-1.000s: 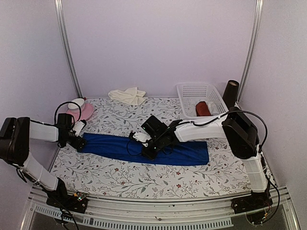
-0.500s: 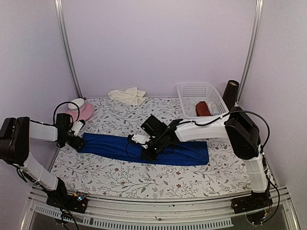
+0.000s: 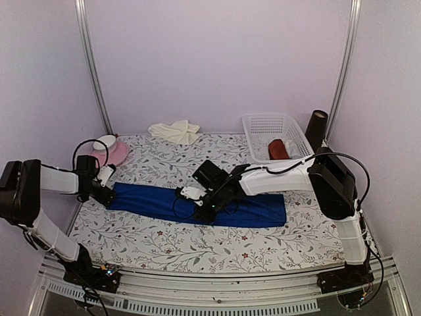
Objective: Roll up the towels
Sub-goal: Smooth out the towel at the center of the board.
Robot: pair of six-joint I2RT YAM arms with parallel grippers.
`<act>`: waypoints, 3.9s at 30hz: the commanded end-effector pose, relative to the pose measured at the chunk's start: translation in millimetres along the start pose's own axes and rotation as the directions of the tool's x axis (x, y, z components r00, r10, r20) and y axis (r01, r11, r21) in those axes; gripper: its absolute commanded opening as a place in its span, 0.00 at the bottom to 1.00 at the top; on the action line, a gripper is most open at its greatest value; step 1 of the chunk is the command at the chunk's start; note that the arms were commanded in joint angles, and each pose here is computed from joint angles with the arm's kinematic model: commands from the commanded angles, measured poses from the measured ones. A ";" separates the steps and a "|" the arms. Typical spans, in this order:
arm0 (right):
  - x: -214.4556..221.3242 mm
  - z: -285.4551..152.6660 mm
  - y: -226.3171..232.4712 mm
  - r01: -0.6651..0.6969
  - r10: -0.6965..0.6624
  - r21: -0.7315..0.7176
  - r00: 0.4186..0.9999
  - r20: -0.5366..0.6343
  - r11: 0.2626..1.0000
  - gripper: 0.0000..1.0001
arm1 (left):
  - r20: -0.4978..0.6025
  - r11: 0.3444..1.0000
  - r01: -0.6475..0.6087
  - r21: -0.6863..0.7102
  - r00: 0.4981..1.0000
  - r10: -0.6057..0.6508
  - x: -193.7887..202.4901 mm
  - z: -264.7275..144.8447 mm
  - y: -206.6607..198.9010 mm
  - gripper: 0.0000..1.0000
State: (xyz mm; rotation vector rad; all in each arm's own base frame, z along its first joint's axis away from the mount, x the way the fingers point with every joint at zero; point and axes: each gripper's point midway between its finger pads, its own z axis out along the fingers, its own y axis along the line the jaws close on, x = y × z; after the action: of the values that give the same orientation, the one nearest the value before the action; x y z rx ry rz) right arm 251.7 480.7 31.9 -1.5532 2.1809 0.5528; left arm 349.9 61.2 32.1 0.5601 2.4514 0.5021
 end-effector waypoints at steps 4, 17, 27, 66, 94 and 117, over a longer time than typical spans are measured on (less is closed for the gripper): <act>0.3 1.1 3.3 0.022 -0.022 0.016 0.999 -0.026 1.000 0.06 | -0.033 1.000 -0.001 0.002 0.999 0.001 6.2 2.9 6.0 0.97; -52.3 -15.7 17.8 0.109 -0.113 0.051 0.989 0.095 0.993 0.18 | -0.005 1.000 0.017 0.005 1.000 -0.017 -2.6 -3.5 13.5 0.97; -119.4 21.1 34.3 0.089 -0.097 0.039 0.948 0.303 0.995 0.18 | 0.010 0.998 0.013 0.066 1.000 -0.014 -0.2 -10.0 1.0 0.97; 60.8 -67.0 -41.7 -0.234 0.226 0.258 0.972 0.059 0.937 0.22 | -0.158 0.991 -0.127 0.048 0.978 0.133 49.0 -6.6 1.0 0.97; 94.0 -36.5 -35.9 -0.159 0.175 0.224 0.983 -0.054 0.961 0.21 | -0.077 0.994 -0.061 0.090 0.995 0.068 29.5 -11.0 -3.3 0.97; 78.4 -45.7 -30.9 -0.168 0.174 0.193 0.985 -0.011 0.967 0.09 | -0.078 0.994 -0.055 0.093 0.995 0.062 30.8 -8.3 -5.3 0.97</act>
State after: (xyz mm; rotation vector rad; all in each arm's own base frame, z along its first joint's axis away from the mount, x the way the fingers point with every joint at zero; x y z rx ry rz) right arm 256.3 379.6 17.3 -1.2894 2.3364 0.3206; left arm 327.3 74.1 31.6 0.6549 2.5155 0.4989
